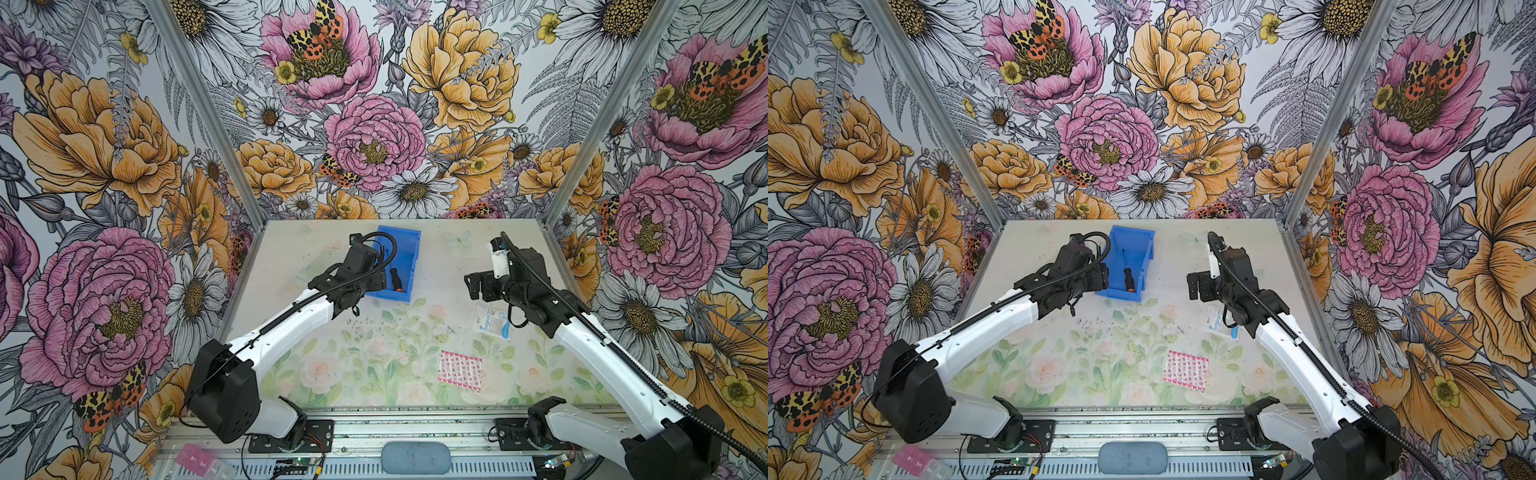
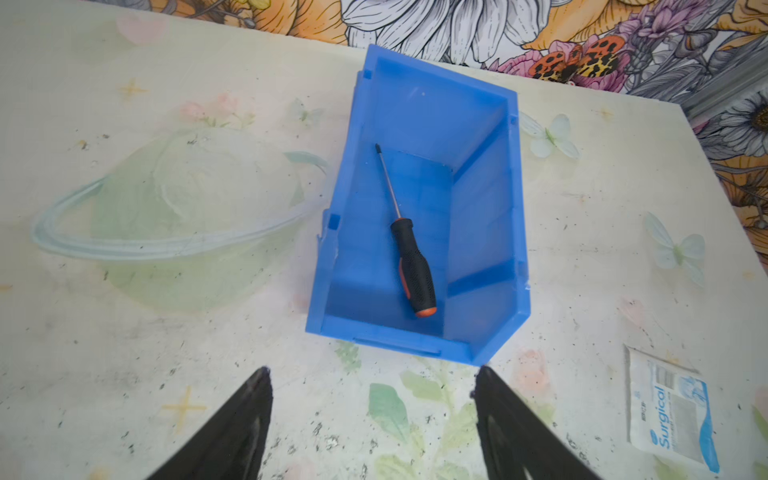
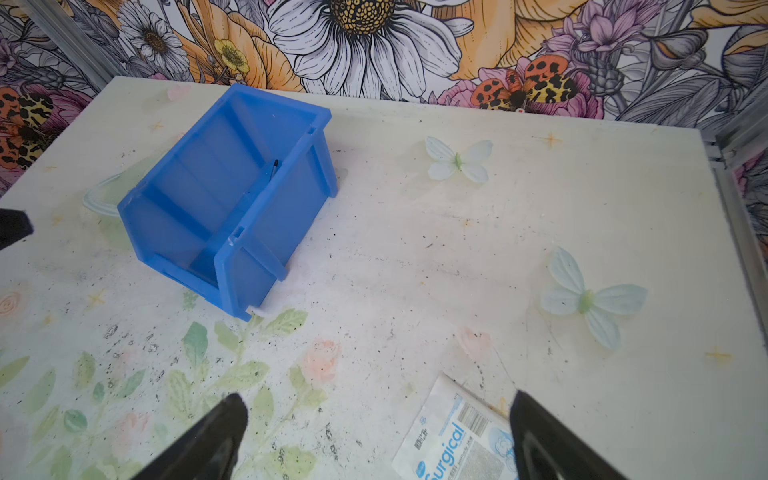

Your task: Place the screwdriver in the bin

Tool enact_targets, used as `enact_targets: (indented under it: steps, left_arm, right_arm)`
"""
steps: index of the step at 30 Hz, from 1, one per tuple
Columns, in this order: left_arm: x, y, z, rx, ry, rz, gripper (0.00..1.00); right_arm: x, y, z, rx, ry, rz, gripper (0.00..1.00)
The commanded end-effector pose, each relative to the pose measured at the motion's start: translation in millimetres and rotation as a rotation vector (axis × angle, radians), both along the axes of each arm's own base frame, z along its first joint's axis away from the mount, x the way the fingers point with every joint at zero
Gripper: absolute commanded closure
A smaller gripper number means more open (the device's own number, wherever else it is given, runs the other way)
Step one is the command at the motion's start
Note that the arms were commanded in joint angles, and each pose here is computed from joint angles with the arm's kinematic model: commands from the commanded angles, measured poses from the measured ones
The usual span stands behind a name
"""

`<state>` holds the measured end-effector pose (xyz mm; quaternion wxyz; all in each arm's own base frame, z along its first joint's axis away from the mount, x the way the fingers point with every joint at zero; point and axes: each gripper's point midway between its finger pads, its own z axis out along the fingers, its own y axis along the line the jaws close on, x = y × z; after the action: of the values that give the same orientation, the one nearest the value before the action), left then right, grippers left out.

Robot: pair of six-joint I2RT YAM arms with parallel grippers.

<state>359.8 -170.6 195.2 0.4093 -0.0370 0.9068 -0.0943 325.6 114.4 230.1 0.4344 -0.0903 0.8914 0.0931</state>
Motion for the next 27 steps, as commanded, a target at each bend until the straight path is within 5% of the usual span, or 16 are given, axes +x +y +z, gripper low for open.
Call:
enact_targets:
  steps: [1,6,14,20,27]
  left_arm:
    - [-12.3,40.3,-1.2,0.033,-0.020,0.069,0.20]
    - [-40.1,103.0,2.5,0.026,-0.082,0.185,0.02]
    - [-57.8,182.6,-13.7,0.071,-0.172,0.385,0.01]
    - [-59.5,203.7,-30.2,0.168,-0.189,0.452,0.01]
    - [-62.9,201.4,-48.5,0.260,-0.139,0.343,0.01]
  right_arm:
    - [-0.3,-22.0,0.2,-0.029,-0.040,-0.098,0.00]
    - [-3.8,-53.0,-20.4,-0.053,-0.018,-0.212,0.00]
    - [-15.9,-103.7,-51.8,-0.076,-0.005,-0.419,0.01]
    - [-23.0,-108.9,-59.4,-0.051,-0.098,-0.406,0.00]
    - [-31.9,-128.7,-69.3,-0.167,-0.186,-0.400,0.01]
